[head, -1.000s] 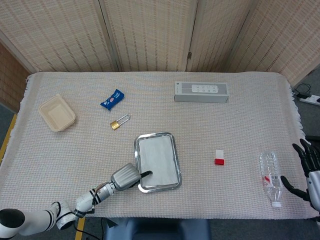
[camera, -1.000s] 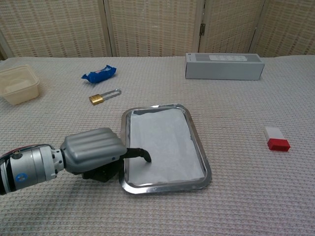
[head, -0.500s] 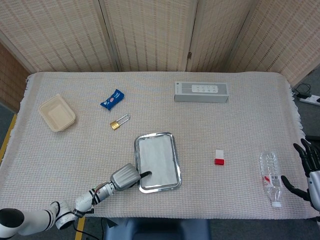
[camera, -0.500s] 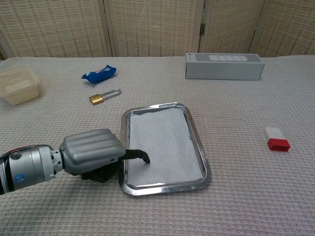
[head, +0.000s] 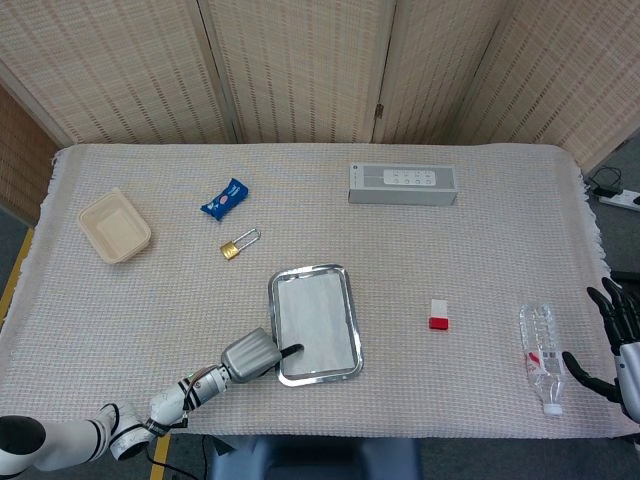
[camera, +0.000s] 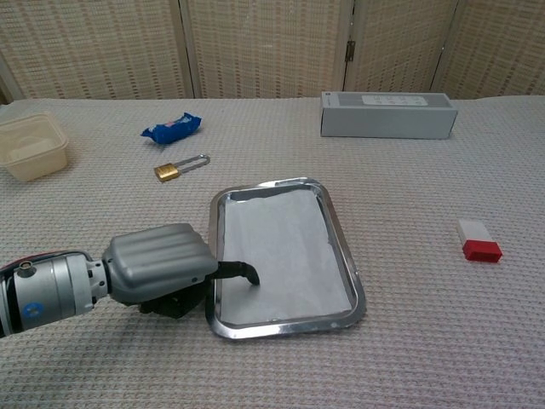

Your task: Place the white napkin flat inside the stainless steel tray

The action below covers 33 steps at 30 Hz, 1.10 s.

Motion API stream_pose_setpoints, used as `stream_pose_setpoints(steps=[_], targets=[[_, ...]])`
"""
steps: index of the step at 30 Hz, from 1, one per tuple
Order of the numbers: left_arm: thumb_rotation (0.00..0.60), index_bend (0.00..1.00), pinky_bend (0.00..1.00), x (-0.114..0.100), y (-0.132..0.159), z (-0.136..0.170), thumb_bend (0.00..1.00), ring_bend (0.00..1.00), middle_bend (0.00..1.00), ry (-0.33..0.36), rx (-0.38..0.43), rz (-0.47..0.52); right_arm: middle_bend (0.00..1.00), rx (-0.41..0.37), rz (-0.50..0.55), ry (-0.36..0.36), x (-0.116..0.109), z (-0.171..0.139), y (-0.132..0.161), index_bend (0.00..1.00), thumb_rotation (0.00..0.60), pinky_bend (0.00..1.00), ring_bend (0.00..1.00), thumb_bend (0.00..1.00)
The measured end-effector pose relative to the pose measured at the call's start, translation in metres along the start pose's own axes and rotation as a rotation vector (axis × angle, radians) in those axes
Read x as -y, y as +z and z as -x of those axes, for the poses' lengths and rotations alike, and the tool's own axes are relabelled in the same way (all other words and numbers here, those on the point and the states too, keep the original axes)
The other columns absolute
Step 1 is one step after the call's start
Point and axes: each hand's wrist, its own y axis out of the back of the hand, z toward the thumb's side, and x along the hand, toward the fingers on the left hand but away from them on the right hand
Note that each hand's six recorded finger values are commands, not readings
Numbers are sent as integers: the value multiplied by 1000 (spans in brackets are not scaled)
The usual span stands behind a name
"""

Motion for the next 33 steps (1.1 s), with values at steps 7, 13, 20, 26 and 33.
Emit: stream_pose_setpoints(steps=[7, 13, 20, 26, 33], targets=[[600, 248, 1000, -8, -1, -1, 957, 1000, 1000, 39, -6, 5, 0, -2, 1, 1, 0, 0, 0, 0, 600, 0, 0, 325], [600, 236, 1000, -25, -8, -2, 957, 1000, 1000, 115, -34, 6, 0, -6, 3, -5, -2, -1, 1, 0, 600, 0, 0, 326], [600, 216, 1000, -40, -13, 4, 942, 996, 1000, 166, -57, -7, 0, -10, 0, -5, -2, -2, 2, 0, 600, 0, 0, 325], [600, 180, 974, -57, -37, 31, 918, 786, 986, 249, -158, 1, 0, -7, -9, 2, -1, -2, 1, 0, 600, 0, 0, 325], [600, 105, 227, -49, -89, 122, 404, 170, 331, 281, -506, 151, 0, -3, -30, 18, 6, -1, 2, 0, 600, 0, 0, 326]])
